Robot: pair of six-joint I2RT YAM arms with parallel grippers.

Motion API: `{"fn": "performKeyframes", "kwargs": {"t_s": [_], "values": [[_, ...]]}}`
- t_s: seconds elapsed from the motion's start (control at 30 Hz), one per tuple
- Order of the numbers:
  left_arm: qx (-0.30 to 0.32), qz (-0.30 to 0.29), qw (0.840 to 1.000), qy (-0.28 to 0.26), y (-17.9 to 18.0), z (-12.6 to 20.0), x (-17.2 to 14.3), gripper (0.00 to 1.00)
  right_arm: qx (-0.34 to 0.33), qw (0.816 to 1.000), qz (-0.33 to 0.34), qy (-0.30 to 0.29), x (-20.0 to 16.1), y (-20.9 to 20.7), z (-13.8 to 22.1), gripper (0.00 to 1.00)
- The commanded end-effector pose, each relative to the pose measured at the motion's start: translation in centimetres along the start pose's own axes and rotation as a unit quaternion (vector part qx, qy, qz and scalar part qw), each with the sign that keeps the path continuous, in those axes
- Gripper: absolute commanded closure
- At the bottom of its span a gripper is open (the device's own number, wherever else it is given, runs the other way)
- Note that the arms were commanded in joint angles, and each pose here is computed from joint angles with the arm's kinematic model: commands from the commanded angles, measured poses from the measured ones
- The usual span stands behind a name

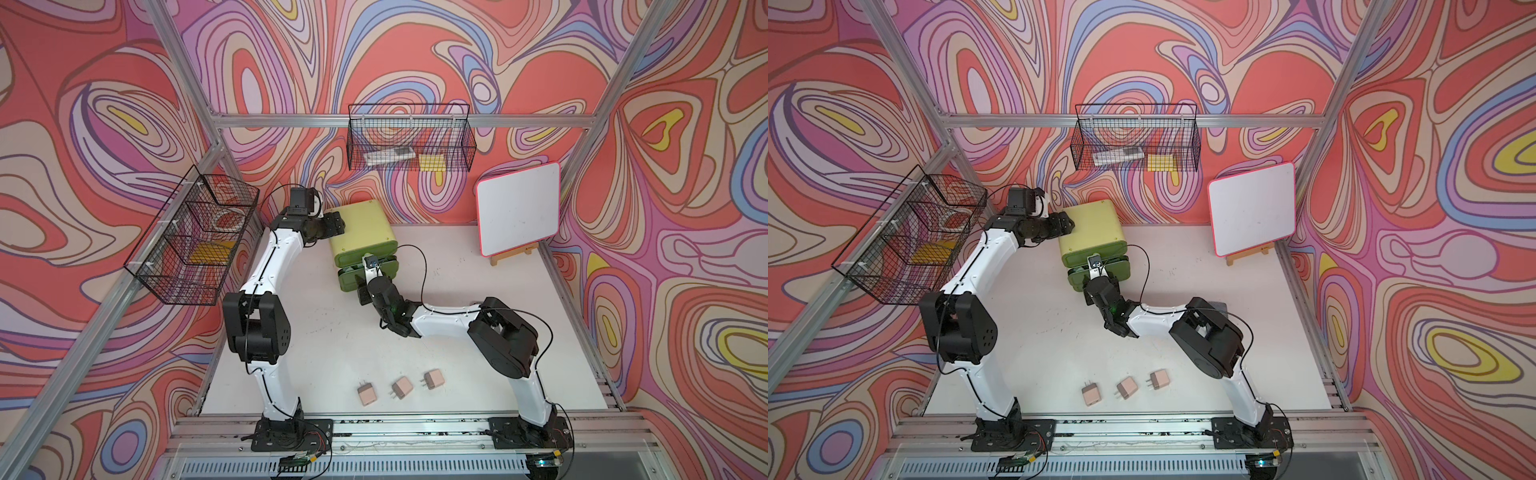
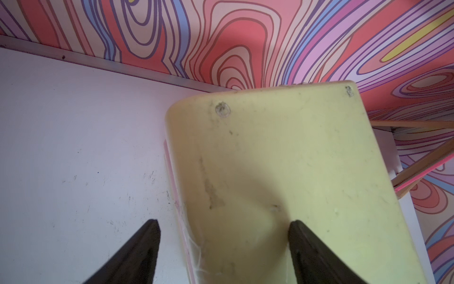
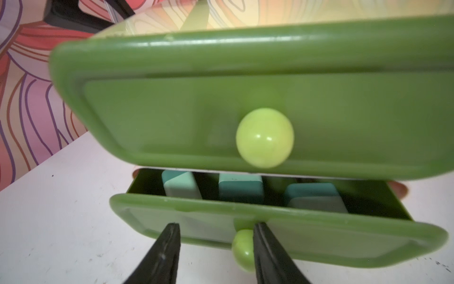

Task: Place the plugs into the drawer by color
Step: Close the drawer in the storage box.

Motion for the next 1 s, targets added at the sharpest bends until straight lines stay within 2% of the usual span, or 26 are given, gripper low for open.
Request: {"fn": "performKeyframes", "kwargs": {"t_s": [0.0, 0.23, 0.5, 0.6, 0.7, 0.83, 0.97], "values": [[0.029, 0.014, 0.996, 0.079, 1.5, -1.1, -3.6, 0.19, 0.030, 0.999, -0.022, -0.013, 0.3, 0.7, -1.2, 0.50], [0.024, 0.016, 0.996, 0.079, 1.4, -0.9, -3.7, 0.19, 0.035, 0.998, -0.041, -0.017, 0.2, 0.2, -2.7, 0.50], [0.021, 0.019, 0.998, 0.064, 1.0, 0.2, -3.2, 0.19, 0.026, 0.998, -0.056, -0.021, 0.8, -3.0, -3.7, 0.50], [0.027, 0.019, 0.998, 0.061, 1.2, 0.2, -3.3, 0.19, 0.039, 0.997, -0.068, -0.017, 1.2, -4.0, -3.2, 0.50], [0.034, 0.021, 0.997, 0.065, 1.4, 0.0, -3.5, 0.19, 0.074, 0.994, -0.082, -0.008, 1.5, -4.2, -1.1, 0.50], [0.033, 0.023, 0.997, 0.066, 1.4, -0.4, -3.4, 0.19, 0.102, 0.983, -0.152, 0.018, 0.0, -5.5, 1.4, 0.50], [0.027, 0.029, 0.997, 0.069, 1.4, -0.7, -3.5, 0.19, 0.128, 0.962, -0.238, 0.042, -1.9, -8.1, 1.3, 0.52]]}}
Point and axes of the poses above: each gripper's point midway between its finger pads, its own z axis back along the fingers, its own y axis along the line the jaws close on, x = y × z, the point moved 7 cm from there along z, back along the fingers, and after that the axes turned 3 degrees about -z, right-handed, at the moved point
